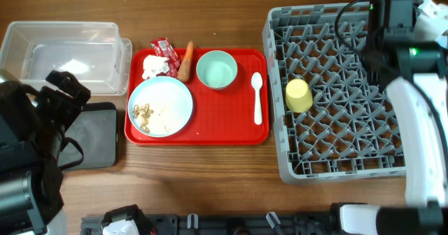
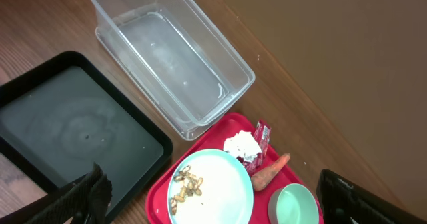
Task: Sort waste into correct bins and load items into the dishwasher rack
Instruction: 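Carry the light blue bowl to the rack's back and set it down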
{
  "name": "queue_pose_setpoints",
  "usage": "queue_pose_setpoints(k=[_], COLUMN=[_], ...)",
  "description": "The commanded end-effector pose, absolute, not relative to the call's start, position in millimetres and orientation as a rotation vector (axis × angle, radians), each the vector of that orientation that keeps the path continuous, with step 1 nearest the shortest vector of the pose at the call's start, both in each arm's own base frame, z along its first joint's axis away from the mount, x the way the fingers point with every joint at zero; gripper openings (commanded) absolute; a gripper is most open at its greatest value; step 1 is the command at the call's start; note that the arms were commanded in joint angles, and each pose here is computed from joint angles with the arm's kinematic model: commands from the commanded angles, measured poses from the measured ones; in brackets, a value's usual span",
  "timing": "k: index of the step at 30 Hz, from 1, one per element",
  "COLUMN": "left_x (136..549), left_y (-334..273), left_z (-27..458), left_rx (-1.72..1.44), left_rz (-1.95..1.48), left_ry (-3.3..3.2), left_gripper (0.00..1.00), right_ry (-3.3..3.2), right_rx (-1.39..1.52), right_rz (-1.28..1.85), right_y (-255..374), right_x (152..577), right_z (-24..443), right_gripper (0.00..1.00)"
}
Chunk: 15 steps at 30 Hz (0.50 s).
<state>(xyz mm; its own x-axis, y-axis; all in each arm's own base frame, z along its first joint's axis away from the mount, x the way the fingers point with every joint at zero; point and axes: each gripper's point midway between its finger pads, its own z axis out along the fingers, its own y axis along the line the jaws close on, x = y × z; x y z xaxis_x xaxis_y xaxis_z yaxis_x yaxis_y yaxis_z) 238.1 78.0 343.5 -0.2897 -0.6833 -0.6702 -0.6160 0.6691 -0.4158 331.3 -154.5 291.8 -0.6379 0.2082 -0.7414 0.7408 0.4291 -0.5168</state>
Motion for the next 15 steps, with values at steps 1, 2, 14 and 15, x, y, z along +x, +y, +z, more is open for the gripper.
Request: queue_pose_setpoints(k=[1,2,14,15], left_x=[236.5,236.5,236.5,236.5], left_y=[81.7,81.7,81.7,81.7], left_z=[345.6,345.6,345.6,345.6], left_rx=[-1.029,-1.029,-1.029,-1.029], left_rz=[-0.083,-0.083,-0.083,-0.083], left_ry=[1.973,1.973,1.973,1.973], left_gripper=[1.0,1.0,1.0,1.0], right_ry=[2.059,2.076,2.249,2.259], right_rx=[0.826,0.807,0.577,0.557], right_rz=[-1.408,-1.44,-1.475,-1.476], right_y=[-182.6,-186.7,-169.6,-165.3], right_x=[340.7,345.9,396.6,399.6], right_z=[265.0,257.6,185.9,180.8], right_gripper=[0.04,0.04,0.04,0.04])
